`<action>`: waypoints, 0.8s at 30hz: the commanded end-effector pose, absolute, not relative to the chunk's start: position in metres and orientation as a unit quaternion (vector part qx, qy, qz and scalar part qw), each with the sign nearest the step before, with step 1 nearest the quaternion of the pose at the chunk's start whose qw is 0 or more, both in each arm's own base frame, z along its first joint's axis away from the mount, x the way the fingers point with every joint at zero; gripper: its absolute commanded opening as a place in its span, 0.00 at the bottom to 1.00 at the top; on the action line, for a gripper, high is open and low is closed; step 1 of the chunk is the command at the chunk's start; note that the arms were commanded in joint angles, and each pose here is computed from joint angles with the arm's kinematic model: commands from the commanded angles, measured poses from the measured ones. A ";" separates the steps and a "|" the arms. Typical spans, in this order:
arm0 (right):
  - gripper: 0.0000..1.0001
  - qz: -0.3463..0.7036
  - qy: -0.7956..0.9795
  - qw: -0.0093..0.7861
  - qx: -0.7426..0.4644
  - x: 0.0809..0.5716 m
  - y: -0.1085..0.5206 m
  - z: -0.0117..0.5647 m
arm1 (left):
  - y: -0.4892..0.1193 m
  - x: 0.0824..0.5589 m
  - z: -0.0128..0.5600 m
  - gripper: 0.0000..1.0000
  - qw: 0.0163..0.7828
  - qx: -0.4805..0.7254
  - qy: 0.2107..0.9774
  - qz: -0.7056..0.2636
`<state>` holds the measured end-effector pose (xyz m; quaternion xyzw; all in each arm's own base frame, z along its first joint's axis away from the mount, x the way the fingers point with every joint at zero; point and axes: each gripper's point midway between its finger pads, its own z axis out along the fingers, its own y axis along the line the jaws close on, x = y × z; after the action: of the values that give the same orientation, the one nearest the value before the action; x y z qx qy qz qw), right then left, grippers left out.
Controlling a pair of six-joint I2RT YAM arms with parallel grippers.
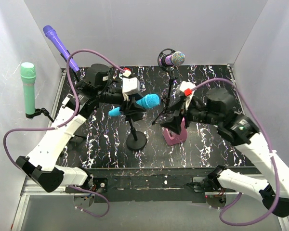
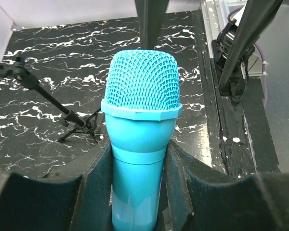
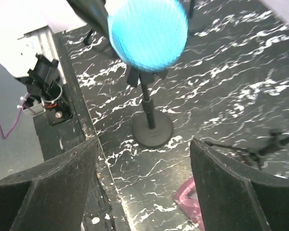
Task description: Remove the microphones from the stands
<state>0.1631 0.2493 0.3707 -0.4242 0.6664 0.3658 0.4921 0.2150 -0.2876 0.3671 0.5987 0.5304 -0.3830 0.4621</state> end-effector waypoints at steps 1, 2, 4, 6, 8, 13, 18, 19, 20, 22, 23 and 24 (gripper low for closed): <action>0.83 0.431 0.598 0.510 -0.444 0.158 0.274 0.360 | -0.284 0.215 0.415 0.00 0.540 0.587 0.487 -0.355; 0.83 0.435 0.581 0.520 -0.451 0.158 0.278 0.356 | -0.284 0.215 0.416 0.00 0.539 0.586 0.490 -0.355; 0.81 0.439 0.549 0.547 -0.455 0.165 0.286 0.350 | -0.284 0.213 0.415 0.00 0.530 0.582 0.498 -0.363; 0.80 0.451 0.501 0.571 -0.468 0.165 0.296 0.352 | -0.284 0.211 0.415 0.00 0.521 0.578 0.505 -0.374; 0.78 0.463 0.475 0.578 -0.476 0.168 0.306 0.354 | -0.286 0.207 0.414 0.00 0.512 0.584 0.499 -0.384; 0.77 0.504 0.439 0.556 -0.495 0.167 0.326 0.353 | -0.283 0.204 0.414 0.00 0.519 0.596 0.486 -0.373; 0.79 0.525 0.417 0.551 -0.497 0.170 0.341 0.347 | -0.281 0.199 0.414 0.00 0.522 0.608 0.471 -0.368; 0.79 0.527 0.413 0.553 -0.496 0.172 0.343 0.348 | -0.280 0.197 0.413 0.00 0.522 0.612 0.467 -0.366; 0.79 0.529 0.412 0.551 -0.496 0.173 0.345 0.348 | -0.279 0.196 0.411 0.00 0.521 0.617 0.465 -0.364; 0.79 0.533 0.406 0.551 -0.497 0.174 0.348 0.348 | -0.277 0.194 0.408 0.00 0.519 0.621 0.463 -0.361; 0.79 0.534 0.404 0.550 -0.499 0.174 0.350 0.348 | -0.277 0.193 0.409 0.00 0.519 0.622 0.462 -0.360; 0.79 0.536 0.403 0.550 -0.497 0.175 0.351 0.348 | -0.277 0.193 0.409 0.00 0.519 0.622 0.463 -0.361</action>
<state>0.1786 0.3461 0.3165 -0.4927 0.4677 0.5269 0.5108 0.2185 -0.2809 0.3757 0.5991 0.5269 -0.3591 0.4842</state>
